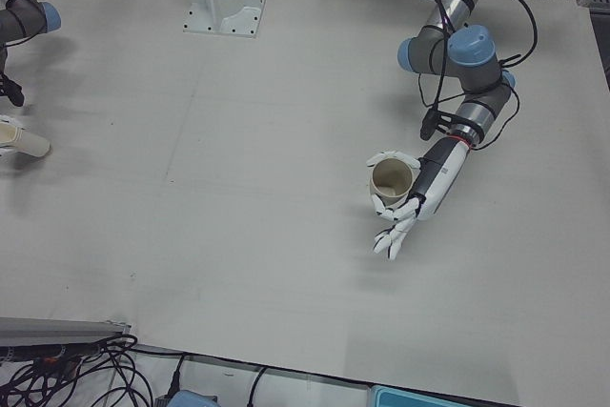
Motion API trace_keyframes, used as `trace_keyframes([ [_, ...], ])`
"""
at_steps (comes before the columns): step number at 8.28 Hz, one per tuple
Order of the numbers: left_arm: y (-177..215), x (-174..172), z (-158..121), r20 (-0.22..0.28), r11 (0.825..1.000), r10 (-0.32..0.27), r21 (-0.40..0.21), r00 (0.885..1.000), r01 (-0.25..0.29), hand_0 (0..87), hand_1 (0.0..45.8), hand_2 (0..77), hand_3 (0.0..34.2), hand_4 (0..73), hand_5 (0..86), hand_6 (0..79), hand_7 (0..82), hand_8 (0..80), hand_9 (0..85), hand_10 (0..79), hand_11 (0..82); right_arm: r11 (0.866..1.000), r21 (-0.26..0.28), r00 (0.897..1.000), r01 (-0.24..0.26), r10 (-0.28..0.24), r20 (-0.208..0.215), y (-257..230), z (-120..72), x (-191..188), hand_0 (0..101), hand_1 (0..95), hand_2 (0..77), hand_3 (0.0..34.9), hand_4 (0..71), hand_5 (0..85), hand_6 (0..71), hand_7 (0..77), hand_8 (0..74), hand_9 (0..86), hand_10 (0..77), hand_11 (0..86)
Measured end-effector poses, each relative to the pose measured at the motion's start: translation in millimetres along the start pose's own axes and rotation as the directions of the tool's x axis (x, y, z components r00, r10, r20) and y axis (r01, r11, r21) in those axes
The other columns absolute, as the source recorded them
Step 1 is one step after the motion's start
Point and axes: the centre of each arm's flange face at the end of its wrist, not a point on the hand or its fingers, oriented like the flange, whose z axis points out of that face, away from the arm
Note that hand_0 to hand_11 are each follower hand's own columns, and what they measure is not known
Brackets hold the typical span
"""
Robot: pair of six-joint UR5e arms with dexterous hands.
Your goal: Pour water
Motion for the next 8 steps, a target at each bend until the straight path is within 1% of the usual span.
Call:
trace_keyframes([
  [1,5,1,2,-0.002,1.000,0.000,-0.010,1.000,0.000,44.5,19.6,31.1,0.0,28.4,54.5,9.3,7.6,0.5,1.1,9.3,16.9,1.000,-0.009,0.999,-0.009,0.009,0.034,5,8.1,-21,53,9.8,24.5,0.0,67.6,26.2,3.8,2.2,0.5,0.5,4.4,7.1],
  [2,9,1,4,-0.002,1.000,-0.002,-0.020,1.000,0.002,44.5,19.6,31.1,0.0,28.4,54.5,9.3,7.6,0.5,1.1,9.3,16.9,1.000,-0.017,0.998,-0.011,0.012,0.066,9,16.9,-47,53,9.8,24.5,0.0,63.8,28.9,3.8,2.2,0.5,0.5,3.3,4.9],
  [3,16,1,7,0.010,0.999,-0.001,-0.033,1.000,0.001,44.5,19.6,31.1,0.0,28.4,54.5,9.3,8.7,0.5,1.1,9.3,16.9,1.000,-0.022,0.996,-0.004,0.006,0.087,17,25.2,-74,53,9.8,24.5,0.0,63.8,28.9,3.8,2.2,0.5,0.5,3.3,4.9],
  [4,27,0,12,0.033,0.999,0.009,-0.047,0.999,-0.007,44.5,19.6,31.1,0.0,28.4,54.0,9.3,8.7,0.5,1.1,9.3,16.9,1.000,-0.019,0.995,0.007,-0.005,0.100,27,30.3,-97,54,9.8,24.5,0.0,58.4,33.3,4.4,3.8,0.5,0.5,2.2,4.9],
  [5,47,-1,21,0.058,0.997,0.030,-0.073,0.998,-0.026,44.7,19.6,31.1,0.0,28.4,54.0,11.4,10.4,0.5,1.1,9.3,16.9,1.000,-0.005,0.994,0.022,-0.022,0.111,36,32.4,-120,54,9.8,24.5,0.0,58.4,33.3,4.4,3.8,0.5,0.5,2.2,4.9],
  [6,79,-2,45,0.087,0.991,0.061,-0.122,0.994,-0.051,44.8,19.6,31.1,0.0,28.9,54.0,11.4,10.4,0.5,0.5,9.3,16.9,0.999,0.011,0.992,0.035,-0.036,0.124,39,33.5,-137,54,9.8,26.2,0.0,56.7,33.3,2.2,3.8,0.5,0.5,2.2,4.9],
  [7,133,-5,92,0.123,0.976,0.116,-0.199,0.986,-0.090,45.5,19.6,31.1,0.0,29.5,54.0,11.4,10.4,0.5,1.1,9.3,16.9,0.999,0.020,0.989,0.042,-0.044,0.142,41,36.4,-152,52,14.2,24.0,0.0,49.6,34.9,3.3,4.4,0.5,0.5,2.2,4.9],
  [8,176,-10,126,0.142,0.960,0.154,-0.256,0.978,-0.114,45.7,19.6,31.1,0.0,29.5,54.0,11.4,10.9,1.1,1.1,9.8,16.9,0.999,0.020,0.986,0.042,-0.044,0.159,44,39.6,-163,54,16.9,22.9,0.0,47.5,34.4,4.4,3.3,0.5,0.5,2.2,4.9],
])
